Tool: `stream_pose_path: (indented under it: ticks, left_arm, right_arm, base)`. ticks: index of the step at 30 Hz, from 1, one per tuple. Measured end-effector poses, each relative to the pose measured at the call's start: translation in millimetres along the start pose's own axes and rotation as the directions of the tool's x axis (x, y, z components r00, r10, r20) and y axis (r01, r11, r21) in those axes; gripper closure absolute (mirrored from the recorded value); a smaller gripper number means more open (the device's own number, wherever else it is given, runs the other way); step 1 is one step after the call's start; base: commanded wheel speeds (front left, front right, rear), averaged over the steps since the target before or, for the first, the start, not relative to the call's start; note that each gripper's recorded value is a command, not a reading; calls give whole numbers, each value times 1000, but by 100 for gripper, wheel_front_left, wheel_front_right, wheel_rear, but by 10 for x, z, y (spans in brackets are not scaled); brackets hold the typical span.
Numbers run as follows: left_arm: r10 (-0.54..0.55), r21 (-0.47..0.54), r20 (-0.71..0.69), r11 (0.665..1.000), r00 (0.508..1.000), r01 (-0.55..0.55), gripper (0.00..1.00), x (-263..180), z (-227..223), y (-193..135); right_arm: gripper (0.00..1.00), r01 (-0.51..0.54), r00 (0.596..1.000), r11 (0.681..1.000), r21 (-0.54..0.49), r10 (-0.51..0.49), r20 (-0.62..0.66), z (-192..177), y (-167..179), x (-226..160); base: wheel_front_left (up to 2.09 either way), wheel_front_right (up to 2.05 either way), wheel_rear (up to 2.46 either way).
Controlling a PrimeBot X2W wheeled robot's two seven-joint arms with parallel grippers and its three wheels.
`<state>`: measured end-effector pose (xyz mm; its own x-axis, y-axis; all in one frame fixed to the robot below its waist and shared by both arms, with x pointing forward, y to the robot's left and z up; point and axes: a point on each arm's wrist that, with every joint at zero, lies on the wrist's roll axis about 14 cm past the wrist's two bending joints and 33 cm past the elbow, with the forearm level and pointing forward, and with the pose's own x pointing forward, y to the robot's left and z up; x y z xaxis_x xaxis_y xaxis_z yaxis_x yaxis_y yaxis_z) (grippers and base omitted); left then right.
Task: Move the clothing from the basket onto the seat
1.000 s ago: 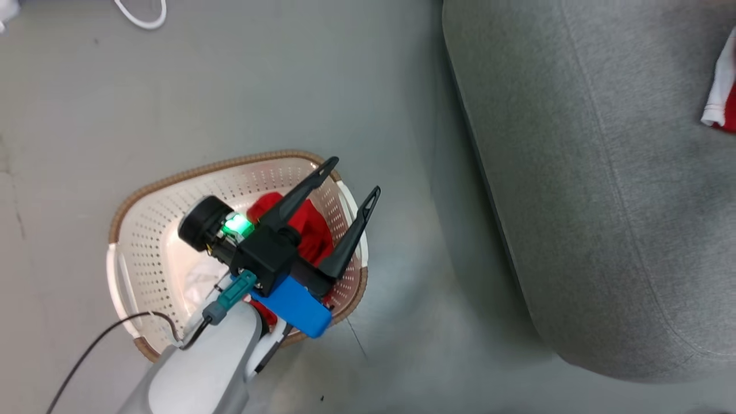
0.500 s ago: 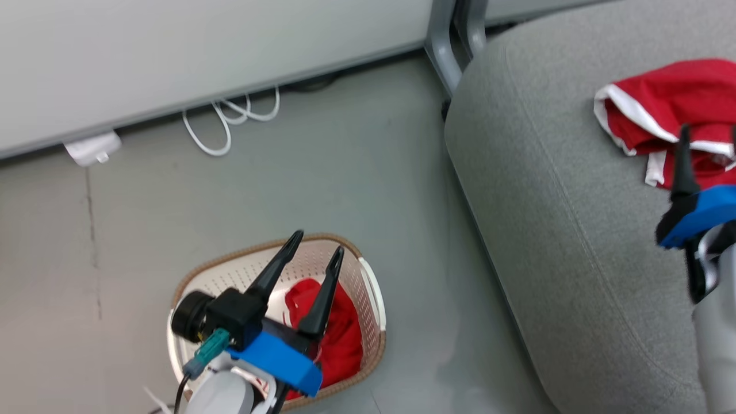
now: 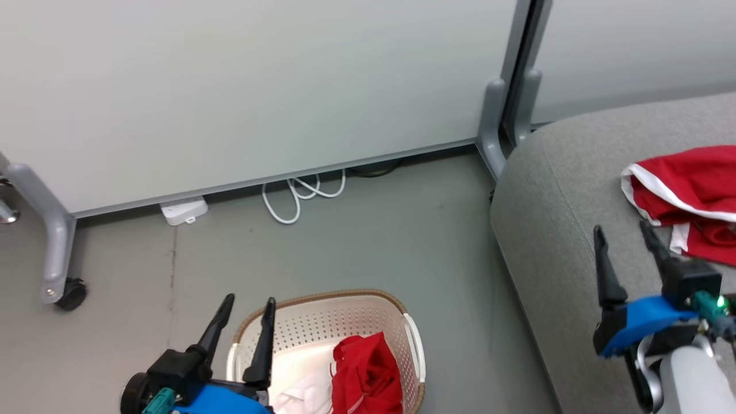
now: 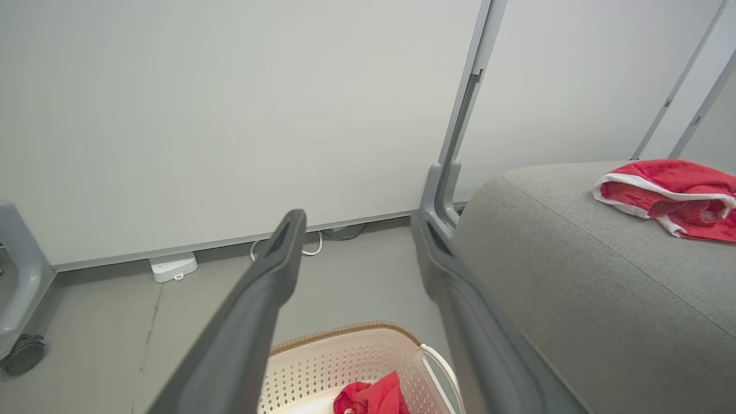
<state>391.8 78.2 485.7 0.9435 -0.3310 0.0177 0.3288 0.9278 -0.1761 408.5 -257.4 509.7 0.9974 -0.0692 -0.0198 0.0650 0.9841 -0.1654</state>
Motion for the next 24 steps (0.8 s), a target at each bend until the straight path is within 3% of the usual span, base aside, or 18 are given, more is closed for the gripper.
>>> stream_pose_path:
  ticks: [11,24]
  left_arm:
    - [185,11,56,982,981,-186,0,-394,178,489]
    - [251,12,79,967,965,-253,0,-540,243,683]
  right_arm:
    - [0,-114,992,993,29,112,64,206,588,-353]
    - [0,-165,985,985,58,161,65,277,790,-513]
  base:
    - [0,0,0]
    - [0,0,0]
